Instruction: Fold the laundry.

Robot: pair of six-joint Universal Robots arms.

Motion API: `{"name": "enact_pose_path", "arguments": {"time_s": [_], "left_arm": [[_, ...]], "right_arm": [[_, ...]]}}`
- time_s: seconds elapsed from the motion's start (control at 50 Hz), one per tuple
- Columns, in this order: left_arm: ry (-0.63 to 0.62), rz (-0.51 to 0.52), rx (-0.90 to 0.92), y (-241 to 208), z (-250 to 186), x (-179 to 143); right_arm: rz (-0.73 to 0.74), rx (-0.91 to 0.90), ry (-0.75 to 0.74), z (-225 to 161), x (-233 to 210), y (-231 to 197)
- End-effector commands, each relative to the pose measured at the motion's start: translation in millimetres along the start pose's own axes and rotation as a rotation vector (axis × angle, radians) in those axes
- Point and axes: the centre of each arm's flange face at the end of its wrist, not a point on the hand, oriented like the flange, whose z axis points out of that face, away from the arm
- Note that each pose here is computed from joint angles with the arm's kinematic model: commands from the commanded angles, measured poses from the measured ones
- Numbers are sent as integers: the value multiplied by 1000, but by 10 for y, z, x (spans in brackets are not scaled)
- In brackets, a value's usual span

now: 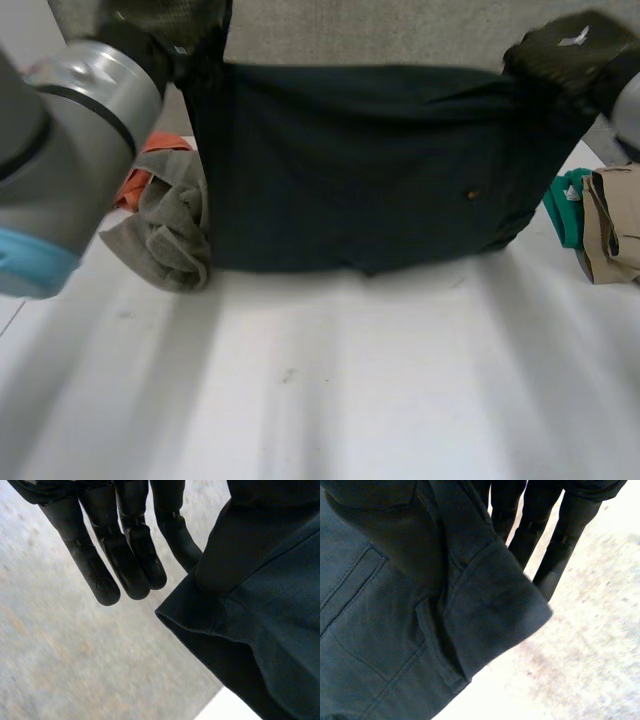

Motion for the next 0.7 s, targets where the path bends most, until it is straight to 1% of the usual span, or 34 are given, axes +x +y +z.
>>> {"name": "enact_pose_path", "arguments": {"time_s": [0.02,0.08,0.1,0.16,0.18,0.22,0.26,0.3,0.34,0.4,0.42,0.46,0.48,0.54,0.56,0.62,0.64,0.68,0.7], "left_arm": [[-2,11,4,664,636,42],[-25,10,105,627,845,-34],[-54,10,205,492,956,-126],[-124,-3,396,153,1066,-329],[-165,-24,534,-107,1088,-451],[-189,-49,647,-346,1063,-557],[-187,-74,776,-630,998,-645],[-161,-84,801,-727,951,-623],[-110,-87,785,-758,900,-528],[-59,-92,715,-628,881,-424],[-33,-101,654,-492,864,-352],[-9,-110,580,-309,841,-272],[14,-120,497,-86,810,-186],[53,-130,385,257,734,-38],[76,-131,312,506,678,63],[103,-129,206,855,568,205],[125,-121,135,1089,481,299],[143,-109,68,1302,387,388],[161,-95,7,1479,281,470]], "right_arm": [[-59,46,75,528,-313,318],[-47,164,190,704,-268,248],[-37,288,286,802,-166,120],[-20,520,418,873,12,-139],[-21,688,480,875,127,-314],[-27,842,528,861,226,-458],[-17,931,531,855,244,-534],[-7,919,510,880,221,-501],[4,882,473,919,167,-420],[16,826,428,944,73,-319],[25,775,401,956,13,-221],[34,728,376,964,-49,-121],[43,669,350,964,-120,-3],[56,559,310,970,-228,242],[66,484,276,964,-326,414],[68,368,205,963,-519,729],[56,290,144,952,-676,953],[33,224,82,930,-834,1156],[5,158,36,895,-961,1354]]}}
